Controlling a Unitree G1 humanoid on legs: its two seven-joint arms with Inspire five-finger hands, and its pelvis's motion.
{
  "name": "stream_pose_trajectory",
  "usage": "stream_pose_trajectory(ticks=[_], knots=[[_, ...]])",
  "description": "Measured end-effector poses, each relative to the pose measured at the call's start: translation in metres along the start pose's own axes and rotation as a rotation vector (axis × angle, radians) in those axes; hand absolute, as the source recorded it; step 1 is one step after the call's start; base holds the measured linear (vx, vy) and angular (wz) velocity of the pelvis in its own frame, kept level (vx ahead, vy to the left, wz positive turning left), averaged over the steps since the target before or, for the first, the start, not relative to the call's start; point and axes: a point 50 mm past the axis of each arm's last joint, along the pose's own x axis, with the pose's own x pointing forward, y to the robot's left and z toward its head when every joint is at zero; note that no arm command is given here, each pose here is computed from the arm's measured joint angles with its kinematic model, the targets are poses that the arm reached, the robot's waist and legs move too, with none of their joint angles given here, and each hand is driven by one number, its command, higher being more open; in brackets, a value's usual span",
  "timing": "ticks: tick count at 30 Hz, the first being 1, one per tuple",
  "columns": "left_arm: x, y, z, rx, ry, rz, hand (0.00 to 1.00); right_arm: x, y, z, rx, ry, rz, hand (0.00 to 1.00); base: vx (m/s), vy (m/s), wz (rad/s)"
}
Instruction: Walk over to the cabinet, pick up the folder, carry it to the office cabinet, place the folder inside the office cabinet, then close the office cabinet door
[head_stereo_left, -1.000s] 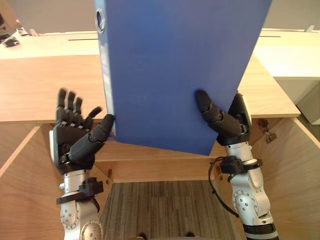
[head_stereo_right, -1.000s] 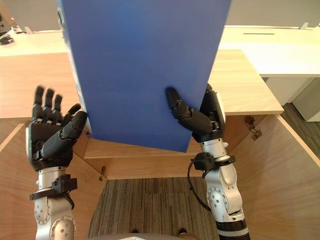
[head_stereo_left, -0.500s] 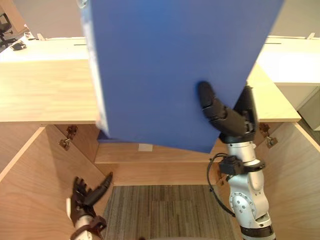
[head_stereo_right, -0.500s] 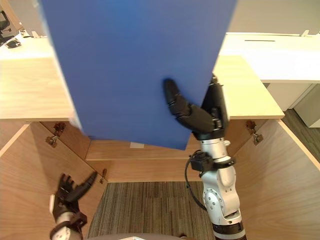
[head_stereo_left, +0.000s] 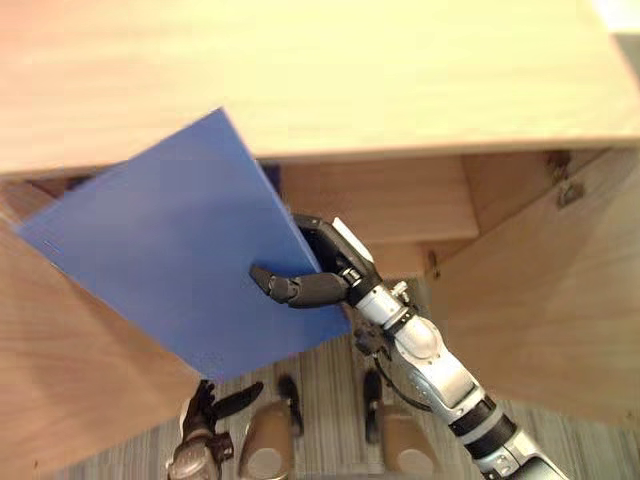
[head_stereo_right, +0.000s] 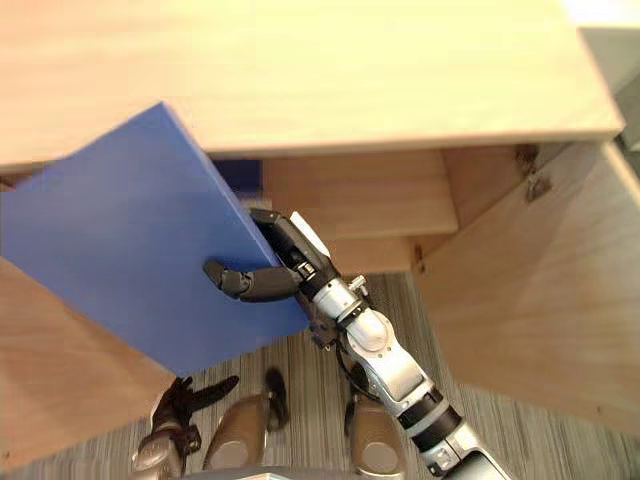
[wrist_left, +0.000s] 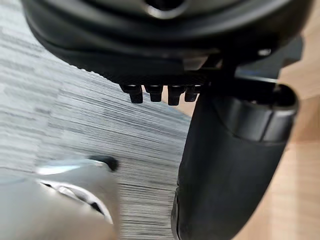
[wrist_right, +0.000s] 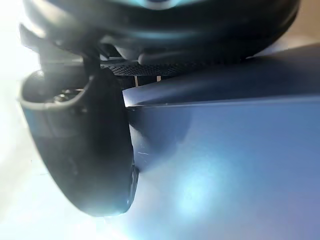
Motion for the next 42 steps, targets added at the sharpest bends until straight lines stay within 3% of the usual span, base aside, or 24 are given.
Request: stream_pose_trajectory(ticks=[6,12,14,21,30,31,42], knots=[[0.013,-0.024,0.042,0.009,-0.127,-0.068,1.0,0.018,-0.026,0.007,-0.098,-0.003,-0.115,0.0,-0.19,0.002,-0.02],[0.011,-0.046,0.098,-0.044,-0.348,-0.128,1.0,0.03,-0.084,0.05,-0.014,-0.177,-0.392,0.0,-0.13,-0.043,0.15],[0.006,-0.056,0.115,-0.107,-0.414,-0.16,1.0,0.03,-0.115,0.076,0.137,-0.305,-0.541,0.0,-0.07,-0.069,0.1],[0.002,-0.058,0.125,-0.177,-0.464,-0.155,1.0,0.024,-0.183,0.134,0.518,-0.663,-0.853,0.0,-0.04,-0.077,0.02],[-0.001,-0.064,0.13,-0.223,-0.473,-0.153,1.0,0.032,-0.222,0.151,0.871,-0.747,-1.013,0.0,-0.05,-0.063,0.03],[0.0,-0.064,0.129,-0.232,-0.467,-0.144,1.0,0.041,-0.229,0.155,0.961,-0.732,-1.044,1.0,-0.15,-0.143,0.21],[0.002,-0.066,0.126,-0.225,-0.449,-0.13,1.0,0.063,-0.226,0.161,0.927,-0.633,-0.989,1.0,-0.11,-0.107,0.04]])
